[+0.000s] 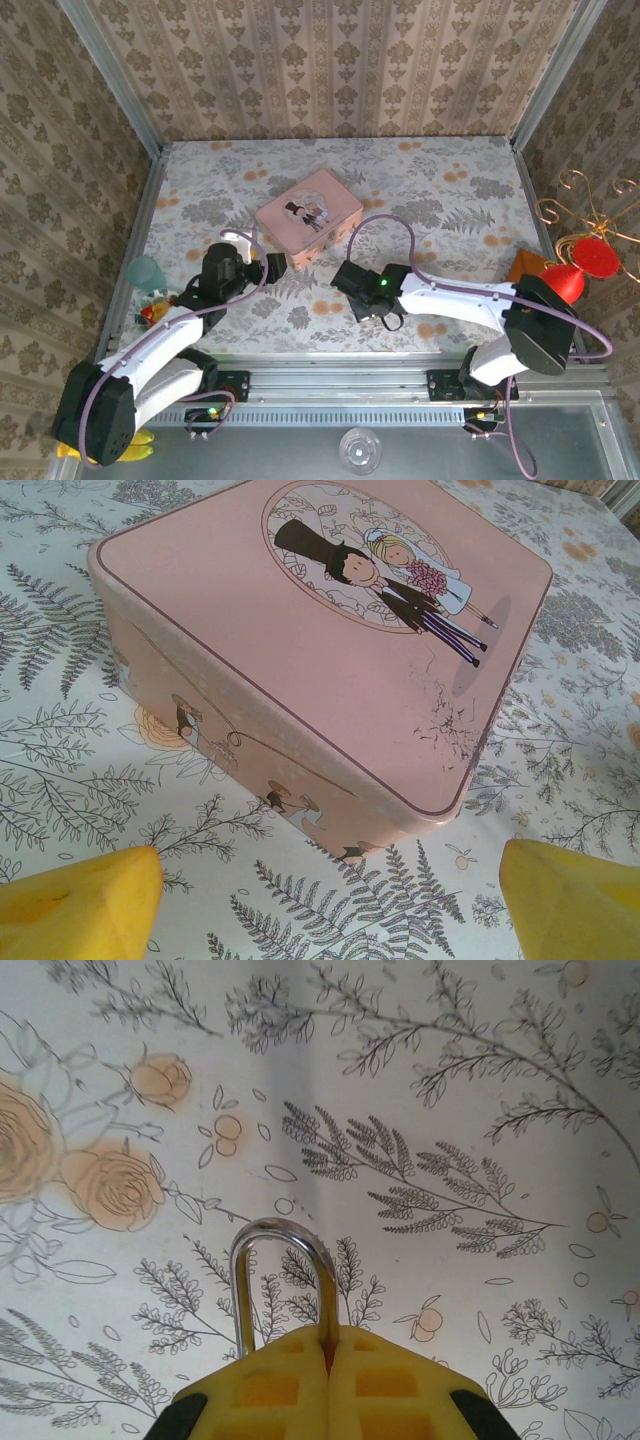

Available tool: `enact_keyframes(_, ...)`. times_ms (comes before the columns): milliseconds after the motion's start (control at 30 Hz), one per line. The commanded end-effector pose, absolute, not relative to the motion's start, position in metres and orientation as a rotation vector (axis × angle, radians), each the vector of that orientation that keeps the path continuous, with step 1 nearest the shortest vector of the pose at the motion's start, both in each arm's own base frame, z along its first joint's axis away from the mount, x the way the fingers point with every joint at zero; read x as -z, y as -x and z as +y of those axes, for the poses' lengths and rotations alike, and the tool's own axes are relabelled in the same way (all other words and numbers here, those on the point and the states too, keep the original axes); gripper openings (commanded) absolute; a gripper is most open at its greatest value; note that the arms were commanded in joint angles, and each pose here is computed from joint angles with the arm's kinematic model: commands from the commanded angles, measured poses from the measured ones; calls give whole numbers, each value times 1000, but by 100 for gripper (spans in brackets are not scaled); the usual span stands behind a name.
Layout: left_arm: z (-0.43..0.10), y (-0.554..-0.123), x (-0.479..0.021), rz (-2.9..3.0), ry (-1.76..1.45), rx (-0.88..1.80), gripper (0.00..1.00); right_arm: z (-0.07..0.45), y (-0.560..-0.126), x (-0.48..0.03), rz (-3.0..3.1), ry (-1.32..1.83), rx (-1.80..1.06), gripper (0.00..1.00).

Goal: Unlock a padlock with a key

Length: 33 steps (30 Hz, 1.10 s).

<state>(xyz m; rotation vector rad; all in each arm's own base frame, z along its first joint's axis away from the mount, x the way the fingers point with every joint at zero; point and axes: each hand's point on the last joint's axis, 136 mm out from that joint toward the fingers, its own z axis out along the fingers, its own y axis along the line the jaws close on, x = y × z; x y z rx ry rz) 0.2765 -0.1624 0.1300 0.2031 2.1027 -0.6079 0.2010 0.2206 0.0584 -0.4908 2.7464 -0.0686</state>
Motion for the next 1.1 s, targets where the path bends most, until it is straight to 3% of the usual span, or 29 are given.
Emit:
enact_keyframes(0, -160, -278, -129, 2091, -217, 589, 88, 225, -198, -57, 2781, 547, 92, 0)
enact_keyframes(533, -156, -280, -126, 2098, -208, 565, 88, 231, -197, -31, 2836, 578, 135, 0)
enact_keyframes(800, -156, -282, -123, 2103, -210, 554, 88, 233, -204, -35, 2809, 583, 160, 29)
enact_keyframes(1067, -154, -283, -123, 2101, -216, 530, 88, 229, -212, -58, 2730, 589, 165, 44)
